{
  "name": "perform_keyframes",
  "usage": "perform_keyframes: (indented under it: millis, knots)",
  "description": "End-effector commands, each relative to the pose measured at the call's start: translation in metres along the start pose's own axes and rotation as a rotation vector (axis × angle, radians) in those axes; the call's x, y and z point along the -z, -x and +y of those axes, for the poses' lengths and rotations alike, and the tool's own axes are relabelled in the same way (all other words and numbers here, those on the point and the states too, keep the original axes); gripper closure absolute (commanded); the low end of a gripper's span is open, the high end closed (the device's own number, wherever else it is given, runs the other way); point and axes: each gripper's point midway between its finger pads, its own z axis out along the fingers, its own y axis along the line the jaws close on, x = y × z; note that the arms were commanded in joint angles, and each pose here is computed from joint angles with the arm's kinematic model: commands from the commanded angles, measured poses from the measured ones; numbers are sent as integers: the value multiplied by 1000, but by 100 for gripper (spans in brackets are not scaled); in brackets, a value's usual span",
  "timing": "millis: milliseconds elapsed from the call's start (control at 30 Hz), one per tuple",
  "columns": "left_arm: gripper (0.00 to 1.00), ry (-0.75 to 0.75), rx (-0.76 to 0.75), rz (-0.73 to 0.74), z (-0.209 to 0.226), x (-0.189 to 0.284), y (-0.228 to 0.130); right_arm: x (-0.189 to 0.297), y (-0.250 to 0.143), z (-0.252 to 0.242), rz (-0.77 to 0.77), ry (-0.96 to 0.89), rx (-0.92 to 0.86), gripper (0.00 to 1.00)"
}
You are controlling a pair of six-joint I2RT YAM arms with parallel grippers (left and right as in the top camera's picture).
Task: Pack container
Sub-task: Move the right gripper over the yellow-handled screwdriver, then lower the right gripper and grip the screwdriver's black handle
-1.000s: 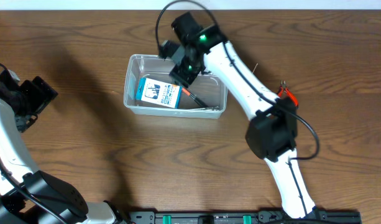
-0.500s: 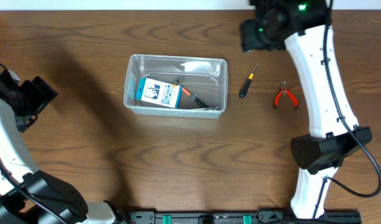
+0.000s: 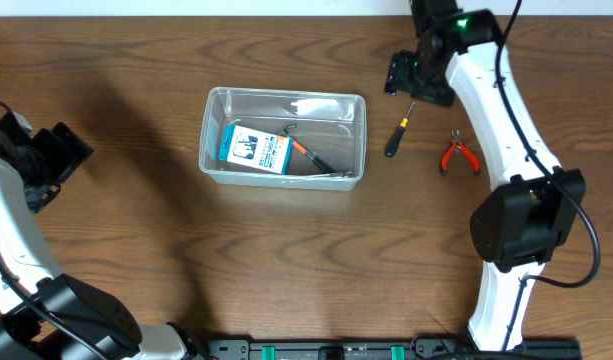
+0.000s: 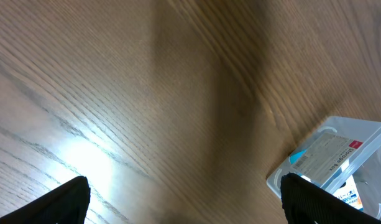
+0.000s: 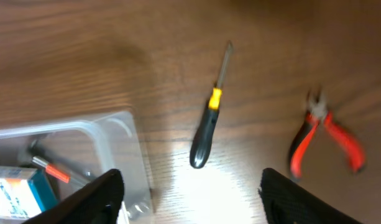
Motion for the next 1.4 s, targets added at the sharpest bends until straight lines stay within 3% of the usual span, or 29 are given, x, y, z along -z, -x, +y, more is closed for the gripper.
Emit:
perform_keyframes:
  millis: [0,133,233,267,467,1067,1200,1367]
  knots:
    - [10,1,-25,-16,-2,5,2,-24,-11,-10,36,-42,-245,27]
    - [10,1,-25,-16,-2,5,2,-47,-20,-15,51,-58,-333,25]
    - [10,1,-25,-16,-2,5,2,-60,-27,-18,58,-65,-367,7]
    - [10,1,-25,-16,-2,5,2,-63,-28,-19,59,-67,-374,6]
    - [9,1,-25,-16,-2,5,2,-77,-38,-24,73,-82,-405,13]
    - [10,1,-25,-16,-2,5,2,-94,-52,-31,97,-105,-478,7]
    - [9,1,-25,-16,-2,5,2,-95,-54,-32,100,-108,-475,20]
    - [10,1,-25,-16,-2,5,2,-106,-65,-33,123,-117,-467,21]
